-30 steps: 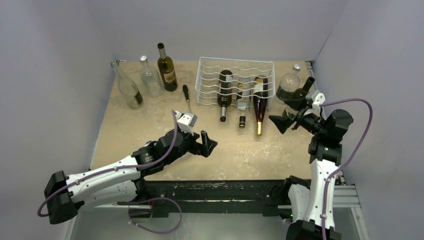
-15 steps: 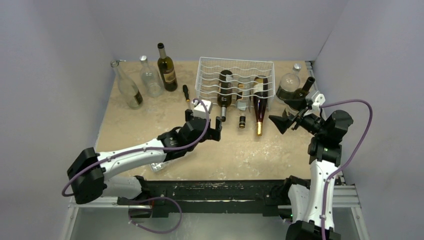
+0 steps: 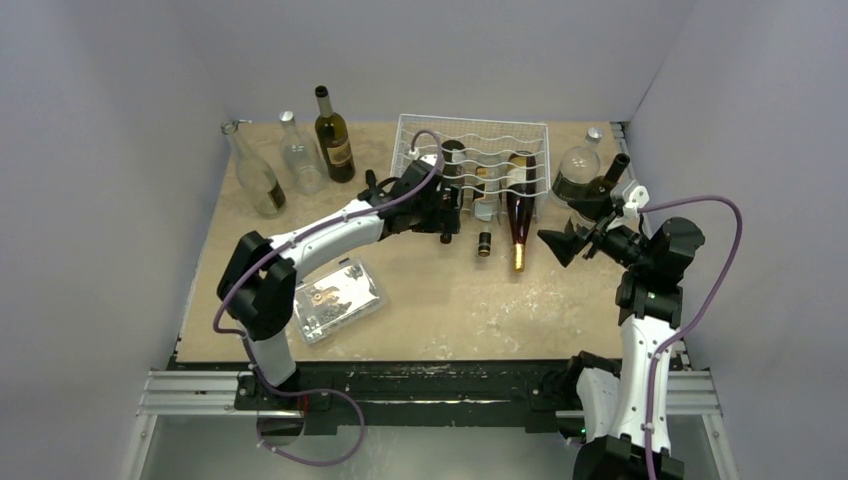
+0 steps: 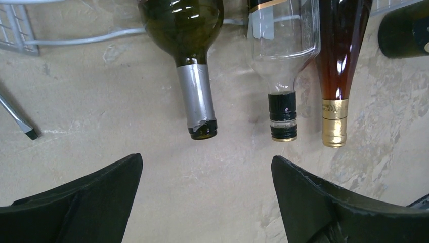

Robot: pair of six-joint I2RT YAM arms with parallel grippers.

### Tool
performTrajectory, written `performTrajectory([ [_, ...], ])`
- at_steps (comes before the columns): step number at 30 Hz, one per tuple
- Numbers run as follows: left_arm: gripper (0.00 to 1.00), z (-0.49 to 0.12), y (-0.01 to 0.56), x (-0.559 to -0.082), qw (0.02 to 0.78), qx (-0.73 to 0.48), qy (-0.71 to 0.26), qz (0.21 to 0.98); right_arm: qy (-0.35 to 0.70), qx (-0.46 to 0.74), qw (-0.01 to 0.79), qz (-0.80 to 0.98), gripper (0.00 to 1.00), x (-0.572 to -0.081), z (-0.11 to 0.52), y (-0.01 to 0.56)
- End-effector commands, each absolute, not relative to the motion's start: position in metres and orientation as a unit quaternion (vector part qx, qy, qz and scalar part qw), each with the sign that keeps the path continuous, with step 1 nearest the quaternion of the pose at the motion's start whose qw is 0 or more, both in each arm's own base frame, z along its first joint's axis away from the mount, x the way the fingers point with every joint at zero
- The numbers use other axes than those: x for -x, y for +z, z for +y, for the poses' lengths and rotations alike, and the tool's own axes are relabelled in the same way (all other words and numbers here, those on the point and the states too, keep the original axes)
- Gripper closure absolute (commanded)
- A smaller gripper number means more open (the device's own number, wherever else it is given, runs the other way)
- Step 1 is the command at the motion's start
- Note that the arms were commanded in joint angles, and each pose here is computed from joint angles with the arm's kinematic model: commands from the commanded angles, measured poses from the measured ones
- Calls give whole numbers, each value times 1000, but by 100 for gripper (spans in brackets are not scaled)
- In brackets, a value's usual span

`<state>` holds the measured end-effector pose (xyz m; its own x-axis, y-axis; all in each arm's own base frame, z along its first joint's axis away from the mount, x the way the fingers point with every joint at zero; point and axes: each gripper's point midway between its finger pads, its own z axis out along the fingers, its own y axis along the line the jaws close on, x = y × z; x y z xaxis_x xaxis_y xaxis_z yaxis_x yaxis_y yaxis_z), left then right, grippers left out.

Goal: Take the wine bottle off the wine rack
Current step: Pick up the wine bottle from the wine rack.

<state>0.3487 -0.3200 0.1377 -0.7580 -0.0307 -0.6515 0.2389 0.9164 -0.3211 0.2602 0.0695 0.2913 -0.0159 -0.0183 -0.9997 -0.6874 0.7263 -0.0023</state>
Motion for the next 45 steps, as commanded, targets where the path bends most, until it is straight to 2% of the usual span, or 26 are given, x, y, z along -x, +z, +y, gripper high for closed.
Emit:
performTrajectory([
  [1,1,-319,135,-346,284,-29,-163,944,254,275,654,658,1,-260,71,294],
  [8,6,-322,120,-365,270,-1,-115,956,247,280,657,654,1,-258,71,296],
  [25,29,-342,87,-399,269,-12,-112,957,231,285,665,650,1,-258,70,299],
  [33,46,-347,76,-406,262,-7,-123,957,237,281,659,656,1,-257,70,295],
  [45,48,-350,61,-410,245,1,-127,961,234,281,660,656,1,-257,69,296],
])
